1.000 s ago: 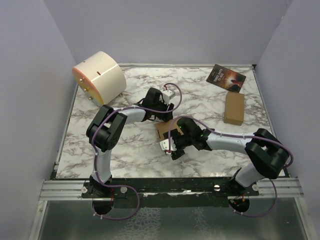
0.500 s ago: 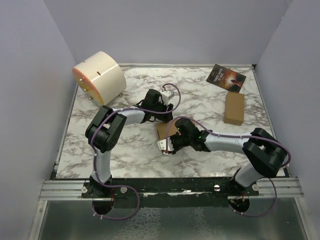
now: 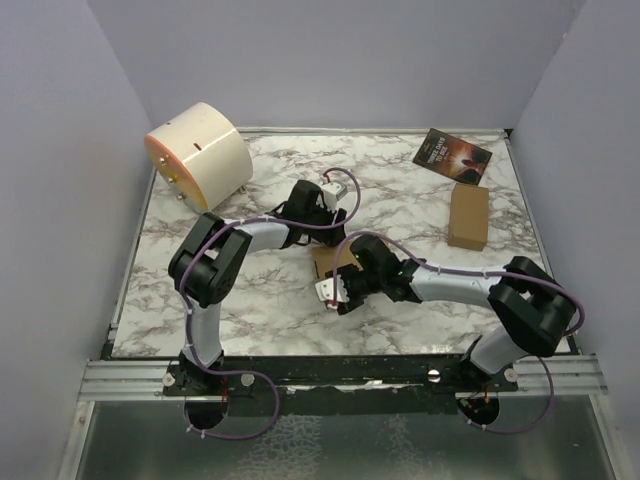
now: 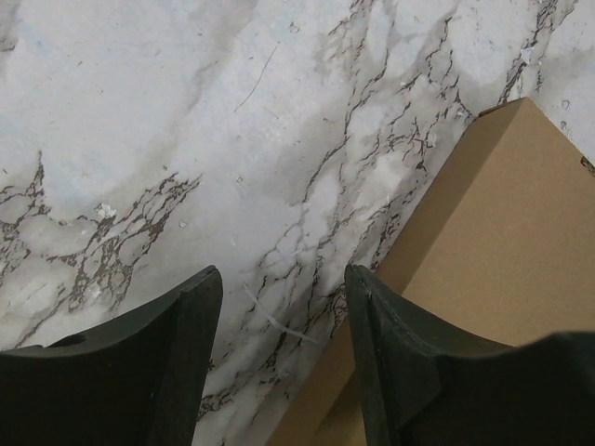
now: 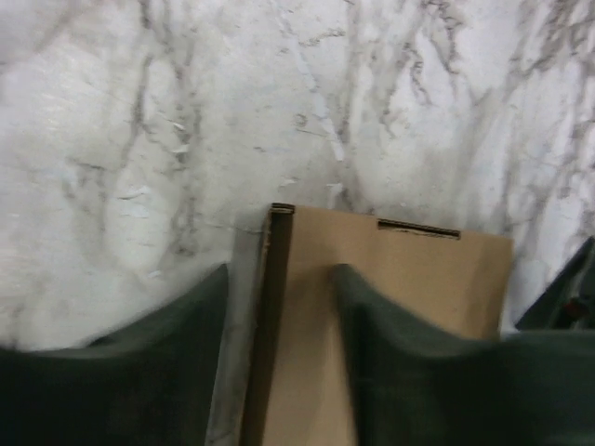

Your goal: Fold the paper box

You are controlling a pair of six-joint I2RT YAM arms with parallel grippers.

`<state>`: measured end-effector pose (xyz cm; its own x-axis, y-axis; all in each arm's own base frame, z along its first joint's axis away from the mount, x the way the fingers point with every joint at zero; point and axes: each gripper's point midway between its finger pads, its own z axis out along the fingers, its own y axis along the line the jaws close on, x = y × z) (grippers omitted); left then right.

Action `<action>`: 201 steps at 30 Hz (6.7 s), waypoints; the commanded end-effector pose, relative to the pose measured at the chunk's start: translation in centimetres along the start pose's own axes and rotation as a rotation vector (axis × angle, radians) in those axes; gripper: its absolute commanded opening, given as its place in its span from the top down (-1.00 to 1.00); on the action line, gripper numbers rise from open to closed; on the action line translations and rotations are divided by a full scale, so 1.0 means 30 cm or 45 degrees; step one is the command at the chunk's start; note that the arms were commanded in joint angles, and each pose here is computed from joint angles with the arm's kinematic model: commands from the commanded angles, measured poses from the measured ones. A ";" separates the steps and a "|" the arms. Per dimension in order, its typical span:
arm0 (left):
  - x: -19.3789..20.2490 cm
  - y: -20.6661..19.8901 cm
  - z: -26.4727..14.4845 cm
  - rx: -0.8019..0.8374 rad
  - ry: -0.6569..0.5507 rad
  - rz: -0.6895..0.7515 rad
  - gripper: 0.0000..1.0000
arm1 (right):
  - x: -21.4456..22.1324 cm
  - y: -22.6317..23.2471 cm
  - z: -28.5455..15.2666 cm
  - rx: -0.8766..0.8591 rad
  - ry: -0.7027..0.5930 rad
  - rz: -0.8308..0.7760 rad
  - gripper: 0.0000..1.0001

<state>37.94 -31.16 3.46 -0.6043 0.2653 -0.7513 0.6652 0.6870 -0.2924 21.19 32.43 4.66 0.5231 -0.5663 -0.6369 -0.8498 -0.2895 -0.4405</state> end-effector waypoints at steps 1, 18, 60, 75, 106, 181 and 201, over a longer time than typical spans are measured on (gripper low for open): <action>-0.032 -0.017 -0.049 -0.047 -0.017 -0.039 -0.20 | -0.075 0.063 -0.065 -0.142 -0.139 0.013 -0.22; -0.170 -0.239 -0.495 0.131 -0.492 0.626 -0.32 | 0.223 0.017 -0.417 0.020 -0.073 0.155 -0.32; 0.379 -0.407 -0.344 0.032 -0.119 1.392 0.01 | 0.367 0.065 -0.426 0.185 0.097 0.022 0.01; 0.440 -0.370 -0.354 0.040 0.011 1.447 0.31 | 0.377 0.073 -0.419 0.181 0.109 0.012 0.33; 0.424 -0.393 -0.356 0.063 -0.003 1.405 1.00 | 0.344 0.066 -0.415 0.165 0.057 0.062 0.98; 0.274 -0.209 -0.422 -0.078 -0.427 -0.819 -0.85 | 0.483 -0.075 -0.363 -0.129 -0.430 2.152 0.57; 0.284 -0.226 -0.369 0.028 -0.443 -1.028 -0.87 | 0.555 -0.039 -0.382 -0.090 -0.430 2.271 0.68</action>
<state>23.54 -25.72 5.17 -0.7260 -0.4856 -0.4870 0.1093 0.6177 -0.7788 29.76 15.54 3.30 -0.9332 -0.0443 -0.3566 -0.3499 0.3371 0.8740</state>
